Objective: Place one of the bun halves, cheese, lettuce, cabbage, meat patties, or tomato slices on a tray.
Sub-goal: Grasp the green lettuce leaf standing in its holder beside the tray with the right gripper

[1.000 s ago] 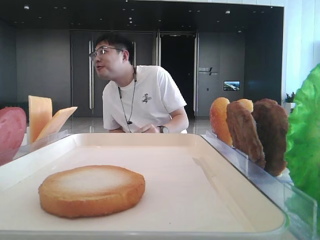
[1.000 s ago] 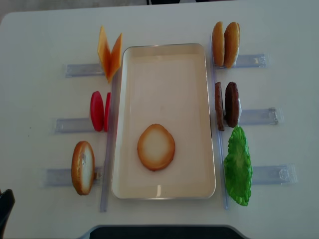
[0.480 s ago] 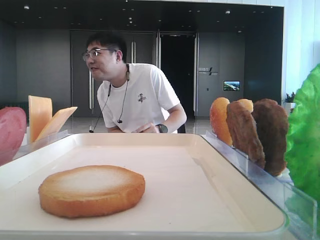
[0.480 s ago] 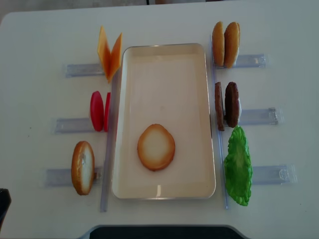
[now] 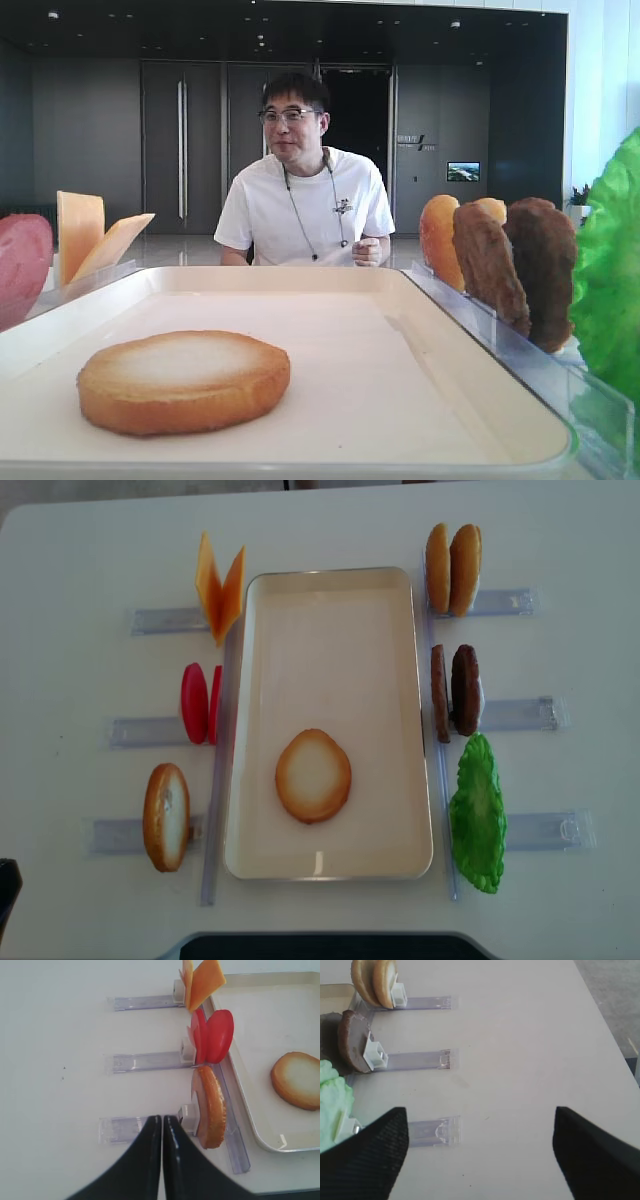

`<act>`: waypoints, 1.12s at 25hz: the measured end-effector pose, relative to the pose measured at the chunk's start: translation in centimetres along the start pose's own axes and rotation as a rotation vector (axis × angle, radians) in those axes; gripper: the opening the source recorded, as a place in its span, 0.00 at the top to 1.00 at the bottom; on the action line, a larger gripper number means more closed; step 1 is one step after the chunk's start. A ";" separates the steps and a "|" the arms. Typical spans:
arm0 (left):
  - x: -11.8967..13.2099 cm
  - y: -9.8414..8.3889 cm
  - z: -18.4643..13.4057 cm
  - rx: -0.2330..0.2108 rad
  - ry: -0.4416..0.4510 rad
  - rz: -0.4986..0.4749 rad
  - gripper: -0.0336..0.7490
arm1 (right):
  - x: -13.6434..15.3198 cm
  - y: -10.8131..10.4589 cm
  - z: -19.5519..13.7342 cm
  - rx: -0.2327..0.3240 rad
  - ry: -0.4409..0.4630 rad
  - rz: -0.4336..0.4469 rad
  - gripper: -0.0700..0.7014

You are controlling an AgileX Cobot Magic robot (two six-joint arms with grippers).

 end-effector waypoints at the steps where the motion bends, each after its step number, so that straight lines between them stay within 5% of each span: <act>1: 0.0 0.0 0.0 0.000 0.000 0.000 0.96 | 0.0 0.0 0.0 0.000 0.000 0.000 0.15; 28: 0.0 0.0 0.0 0.000 0.000 0.000 0.96 | 0.0 0.0 0.0 0.000 0.000 -0.001 0.15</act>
Point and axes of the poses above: a point on each arm's last joint axis where the gripper is mounted, x pointing out along that axis toward the gripper, y along the wrist's bending axis when the last joint is at zero, z = x × y, the point moved 9 cm from there along x, pointing out along that axis toward the gripper, and after that the axes turned 4 degrees about x, right-handed, at the moved point
